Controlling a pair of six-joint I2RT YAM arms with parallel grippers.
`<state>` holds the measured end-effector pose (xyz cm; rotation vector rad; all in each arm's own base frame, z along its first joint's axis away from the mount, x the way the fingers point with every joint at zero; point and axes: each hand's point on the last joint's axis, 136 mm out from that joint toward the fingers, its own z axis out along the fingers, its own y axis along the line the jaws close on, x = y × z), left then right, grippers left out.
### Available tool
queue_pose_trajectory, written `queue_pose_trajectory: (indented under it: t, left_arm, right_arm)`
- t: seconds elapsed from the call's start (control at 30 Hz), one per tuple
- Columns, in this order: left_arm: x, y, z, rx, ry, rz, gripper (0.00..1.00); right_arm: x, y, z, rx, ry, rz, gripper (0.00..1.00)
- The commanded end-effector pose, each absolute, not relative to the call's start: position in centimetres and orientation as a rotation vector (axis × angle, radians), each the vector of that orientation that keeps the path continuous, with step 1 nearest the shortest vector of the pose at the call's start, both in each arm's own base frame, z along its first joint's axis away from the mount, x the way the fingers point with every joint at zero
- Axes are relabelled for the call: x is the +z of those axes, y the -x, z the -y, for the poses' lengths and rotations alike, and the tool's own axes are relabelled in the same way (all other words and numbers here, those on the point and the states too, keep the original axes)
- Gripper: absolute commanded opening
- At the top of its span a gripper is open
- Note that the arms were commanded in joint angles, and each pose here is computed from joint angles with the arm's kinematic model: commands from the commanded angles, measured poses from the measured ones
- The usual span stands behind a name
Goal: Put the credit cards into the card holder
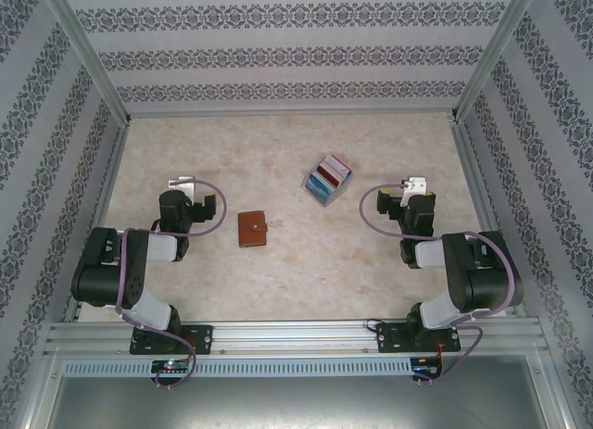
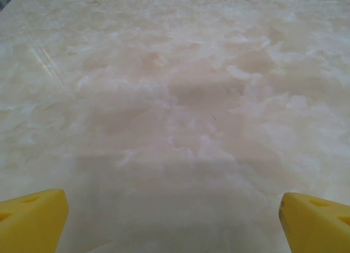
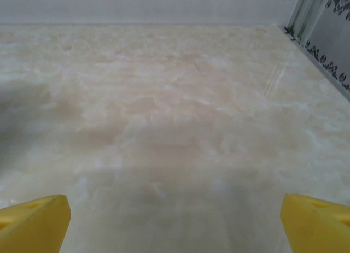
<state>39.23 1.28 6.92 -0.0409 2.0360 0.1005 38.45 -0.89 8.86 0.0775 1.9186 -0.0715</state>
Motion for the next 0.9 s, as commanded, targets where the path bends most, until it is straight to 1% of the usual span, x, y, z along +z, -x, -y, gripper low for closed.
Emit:
queue_pose_trajectory:
  t: [0.0, 0.87]
  left_arm:
    - [8.28, -39.86, -1.49, 0.077, 0.071, -1.966, 0.99]
    - [8.37, -39.86, -1.44, 0.074, 0.067, -1.967, 0.99]
  right_arm:
    - [10.64, -39.50, 1.05, -0.055, -0.102, -1.873, 0.98]
    - [10.72, -39.42, 0.10, -0.077, -0.052, -1.869, 0.98]
